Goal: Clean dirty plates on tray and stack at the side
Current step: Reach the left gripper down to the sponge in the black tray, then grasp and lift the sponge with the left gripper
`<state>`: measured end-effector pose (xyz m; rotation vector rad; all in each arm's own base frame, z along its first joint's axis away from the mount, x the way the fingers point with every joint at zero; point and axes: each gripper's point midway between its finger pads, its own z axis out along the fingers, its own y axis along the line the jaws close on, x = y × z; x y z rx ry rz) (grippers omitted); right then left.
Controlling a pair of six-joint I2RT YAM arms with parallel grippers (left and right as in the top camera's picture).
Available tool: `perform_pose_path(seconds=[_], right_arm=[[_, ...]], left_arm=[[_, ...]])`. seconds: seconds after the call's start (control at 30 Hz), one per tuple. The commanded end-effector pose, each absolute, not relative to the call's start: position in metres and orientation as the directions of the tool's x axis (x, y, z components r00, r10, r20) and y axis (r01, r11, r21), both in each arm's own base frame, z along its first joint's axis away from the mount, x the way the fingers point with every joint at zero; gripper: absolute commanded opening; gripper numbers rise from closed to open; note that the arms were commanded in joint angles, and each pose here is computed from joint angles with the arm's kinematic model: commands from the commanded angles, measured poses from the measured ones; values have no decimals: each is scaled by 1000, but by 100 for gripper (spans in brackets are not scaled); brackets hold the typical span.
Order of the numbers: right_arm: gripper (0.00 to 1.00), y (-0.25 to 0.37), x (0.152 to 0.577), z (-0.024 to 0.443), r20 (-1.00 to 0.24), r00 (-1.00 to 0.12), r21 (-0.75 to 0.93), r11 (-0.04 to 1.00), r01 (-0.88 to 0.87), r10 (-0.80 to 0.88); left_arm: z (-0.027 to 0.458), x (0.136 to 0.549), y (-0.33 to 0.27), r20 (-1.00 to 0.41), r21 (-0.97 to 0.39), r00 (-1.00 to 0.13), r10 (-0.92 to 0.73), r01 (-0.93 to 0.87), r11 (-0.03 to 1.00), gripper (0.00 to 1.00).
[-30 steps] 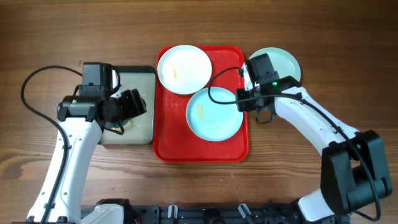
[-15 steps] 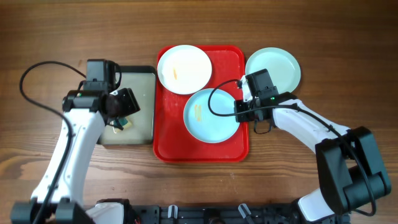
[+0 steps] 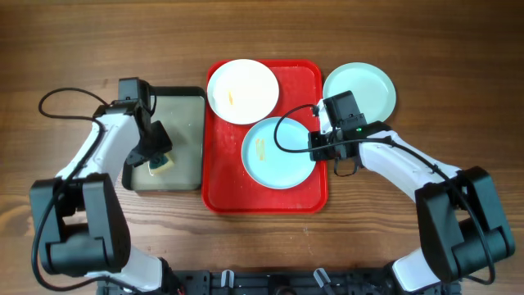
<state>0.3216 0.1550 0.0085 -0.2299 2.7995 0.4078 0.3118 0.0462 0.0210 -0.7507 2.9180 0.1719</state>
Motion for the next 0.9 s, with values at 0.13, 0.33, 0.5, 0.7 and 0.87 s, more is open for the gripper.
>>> perform_pose_path(seconds=[0.13, 0.33, 0.5, 0.7, 0.87], right_arm=[[6, 158, 317, 3, -297, -948, 268, 943, -197, -114], [6, 158, 318, 4, -300, -947, 267, 943, -200, -116], [4, 158, 318, 4, -302, -946, 267, 942, -201, -116], [4, 158, 318, 4, -302, -946, 266, 942, -204, -119], [4, 158, 318, 4, -304, -945, 265, 942, -204, -120]], left_arm=[[6, 312, 34, -116, 18, -887, -447, -452, 892, 10], [56, 346, 7, -223, -184, -905, -361, -325, 928, 4], [115, 348, 12, -401, -172, -869, -290, -239, 956, 4], [140, 347, -1, -460, -210, -846, -271, -193, 958, 4], [143, 351, 21, -517, -65, -818, -251, -255, 965, 4]])
